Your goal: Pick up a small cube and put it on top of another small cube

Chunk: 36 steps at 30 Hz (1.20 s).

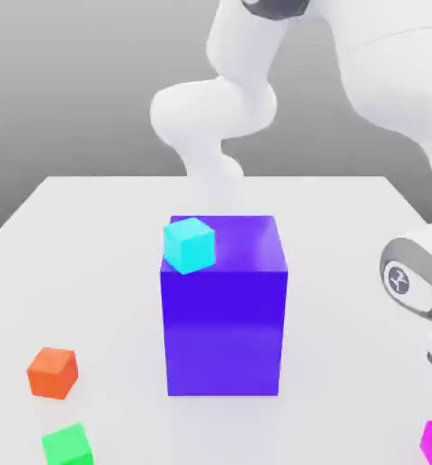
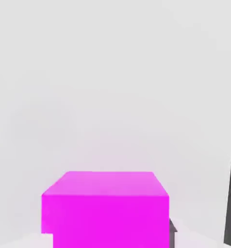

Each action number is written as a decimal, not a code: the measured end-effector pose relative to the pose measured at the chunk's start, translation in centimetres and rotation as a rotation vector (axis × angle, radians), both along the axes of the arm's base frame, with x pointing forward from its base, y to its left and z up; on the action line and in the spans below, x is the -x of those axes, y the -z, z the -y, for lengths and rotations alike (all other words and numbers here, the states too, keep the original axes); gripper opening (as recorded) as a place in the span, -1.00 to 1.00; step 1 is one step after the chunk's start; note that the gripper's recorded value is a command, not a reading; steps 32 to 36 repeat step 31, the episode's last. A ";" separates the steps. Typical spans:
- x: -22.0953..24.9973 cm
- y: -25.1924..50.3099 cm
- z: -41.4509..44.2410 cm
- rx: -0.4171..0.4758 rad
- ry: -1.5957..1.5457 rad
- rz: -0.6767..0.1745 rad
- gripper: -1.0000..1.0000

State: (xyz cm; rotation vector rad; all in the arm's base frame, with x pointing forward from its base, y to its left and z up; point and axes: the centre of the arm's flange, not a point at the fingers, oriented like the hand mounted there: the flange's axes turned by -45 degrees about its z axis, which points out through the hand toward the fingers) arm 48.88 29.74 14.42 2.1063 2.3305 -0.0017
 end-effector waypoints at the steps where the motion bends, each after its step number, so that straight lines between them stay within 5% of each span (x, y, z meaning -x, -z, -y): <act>1: 0.0 -1.3 0.0 0.000 0.000 0.000 -1.00; 11: -5.4 -7.1 20.6 0.013 0.229 0.000 -1.00; 20: -2.5 -6.5 43.1 0.002 0.488 -0.002 -1.00; 21: -1.9 -4.8 45.5 0.000 0.517 -0.002 1.00; 36: -1.4 -7.8 47.8 0.000 0.543 0.003 1.00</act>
